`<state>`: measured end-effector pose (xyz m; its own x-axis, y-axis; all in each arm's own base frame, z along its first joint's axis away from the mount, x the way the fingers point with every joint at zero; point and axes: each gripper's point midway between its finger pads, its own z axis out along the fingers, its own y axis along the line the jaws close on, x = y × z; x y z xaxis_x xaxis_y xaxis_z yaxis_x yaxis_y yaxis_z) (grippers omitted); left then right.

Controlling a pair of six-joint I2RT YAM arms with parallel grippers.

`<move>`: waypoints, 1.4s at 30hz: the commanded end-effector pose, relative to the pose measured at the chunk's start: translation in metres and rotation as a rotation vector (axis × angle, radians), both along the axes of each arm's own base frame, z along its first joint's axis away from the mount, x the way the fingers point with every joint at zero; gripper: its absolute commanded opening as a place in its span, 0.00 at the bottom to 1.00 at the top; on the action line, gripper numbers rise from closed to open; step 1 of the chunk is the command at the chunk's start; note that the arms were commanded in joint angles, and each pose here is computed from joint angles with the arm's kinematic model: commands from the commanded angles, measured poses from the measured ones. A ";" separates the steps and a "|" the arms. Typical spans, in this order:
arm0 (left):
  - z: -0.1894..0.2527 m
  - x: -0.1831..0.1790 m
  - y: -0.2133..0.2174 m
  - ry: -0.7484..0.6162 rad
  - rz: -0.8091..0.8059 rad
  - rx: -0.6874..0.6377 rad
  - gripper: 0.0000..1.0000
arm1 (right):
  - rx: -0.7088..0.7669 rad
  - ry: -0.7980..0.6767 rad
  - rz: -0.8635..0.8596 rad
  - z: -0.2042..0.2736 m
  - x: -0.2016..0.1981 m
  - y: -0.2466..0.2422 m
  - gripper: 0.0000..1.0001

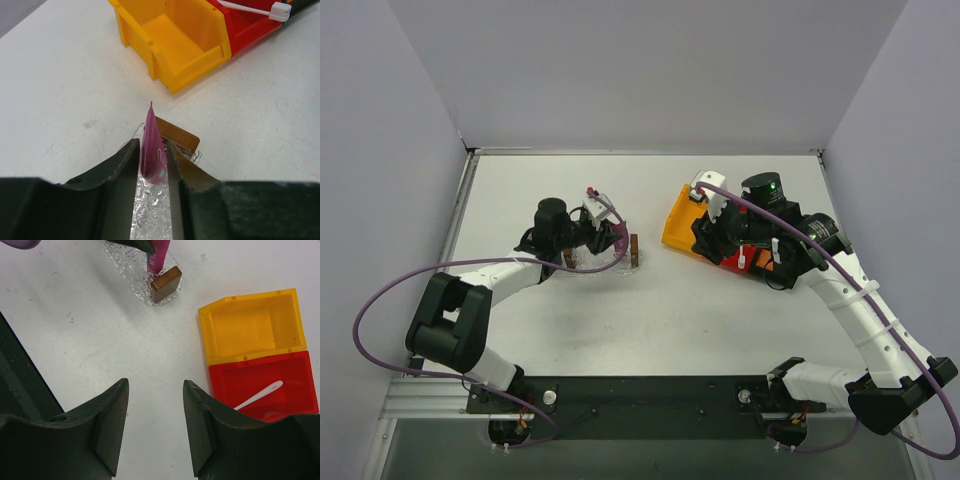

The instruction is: Prepare toiletry sets of a toothbrush and toothpaste on the tray

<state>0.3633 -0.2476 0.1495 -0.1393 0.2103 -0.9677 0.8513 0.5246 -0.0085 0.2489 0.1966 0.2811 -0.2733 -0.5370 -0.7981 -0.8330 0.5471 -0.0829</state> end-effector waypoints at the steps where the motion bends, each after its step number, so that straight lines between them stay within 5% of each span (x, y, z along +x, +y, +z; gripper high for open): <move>1: 0.022 0.000 -0.004 -0.054 -0.029 -0.009 0.43 | 0.013 -0.011 -0.017 0.003 0.004 0.000 0.43; 11: 0.039 -0.002 0.002 -0.087 -0.007 -0.004 0.83 | -0.041 -0.020 -0.100 -0.007 0.012 -0.016 0.43; 23: 0.081 -0.012 0.023 -0.150 0.065 -0.024 0.88 | -0.082 0.003 -0.413 -0.026 0.046 -0.072 0.44; 31: 0.110 -0.040 0.041 -0.201 0.097 -0.040 0.89 | -0.040 0.154 -0.654 -0.068 0.060 -0.127 0.50; 42: 0.142 -0.076 0.060 -0.244 0.130 -0.050 0.89 | 0.002 0.389 -0.952 -0.135 0.071 -0.202 0.45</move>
<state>0.2948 -0.1962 0.2919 0.0994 0.1420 -0.9849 0.7708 0.6150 0.1665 0.3165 0.0062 0.1635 -0.7961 -0.0453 -0.6034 -0.0976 0.9937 0.0542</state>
